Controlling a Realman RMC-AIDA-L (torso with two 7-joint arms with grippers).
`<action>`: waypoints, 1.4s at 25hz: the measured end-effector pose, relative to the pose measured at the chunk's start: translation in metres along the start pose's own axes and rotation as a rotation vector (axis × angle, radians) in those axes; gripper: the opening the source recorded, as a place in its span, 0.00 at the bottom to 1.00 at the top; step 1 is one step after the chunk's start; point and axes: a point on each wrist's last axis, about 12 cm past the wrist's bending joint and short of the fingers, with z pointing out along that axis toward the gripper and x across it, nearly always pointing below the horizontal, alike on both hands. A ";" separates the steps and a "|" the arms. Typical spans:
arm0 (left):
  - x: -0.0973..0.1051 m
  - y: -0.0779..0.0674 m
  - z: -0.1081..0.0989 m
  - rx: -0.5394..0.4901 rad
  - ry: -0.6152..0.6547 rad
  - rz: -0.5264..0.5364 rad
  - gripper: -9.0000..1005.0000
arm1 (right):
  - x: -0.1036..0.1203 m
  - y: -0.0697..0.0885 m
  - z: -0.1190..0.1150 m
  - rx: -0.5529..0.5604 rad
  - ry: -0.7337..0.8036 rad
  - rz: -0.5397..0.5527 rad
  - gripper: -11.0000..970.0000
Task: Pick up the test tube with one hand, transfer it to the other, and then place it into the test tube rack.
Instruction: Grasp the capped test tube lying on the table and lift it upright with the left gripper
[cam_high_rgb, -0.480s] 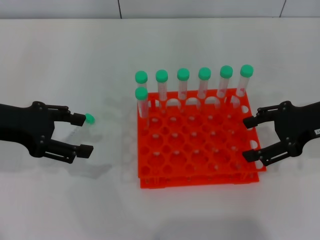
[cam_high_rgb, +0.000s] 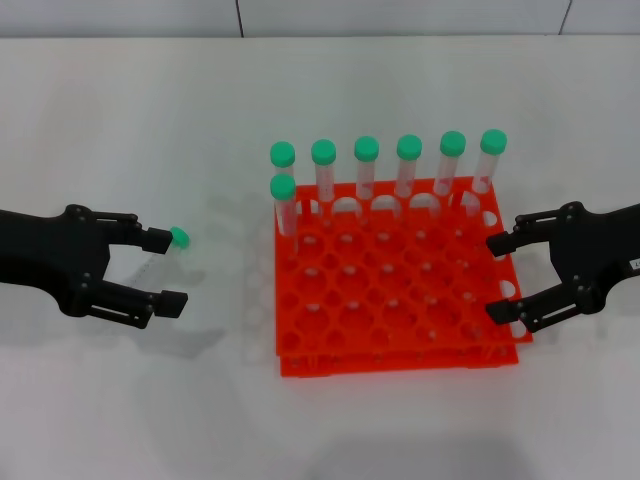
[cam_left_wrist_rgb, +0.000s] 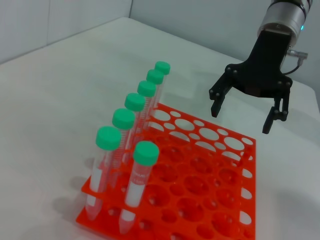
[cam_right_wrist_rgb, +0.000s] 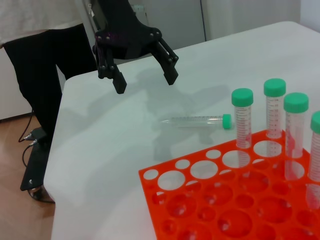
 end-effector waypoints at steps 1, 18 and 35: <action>0.000 0.000 0.000 -0.001 0.000 0.000 0.88 | 0.000 0.000 0.000 0.000 0.000 -0.002 0.89; -0.040 -0.012 -0.010 -0.003 0.013 -0.213 0.88 | -0.003 -0.002 -0.003 0.026 -0.038 -0.005 0.89; -0.076 0.012 -0.019 -0.296 0.357 -0.664 0.86 | -0.005 -0.004 -0.003 0.095 -0.129 -0.045 0.89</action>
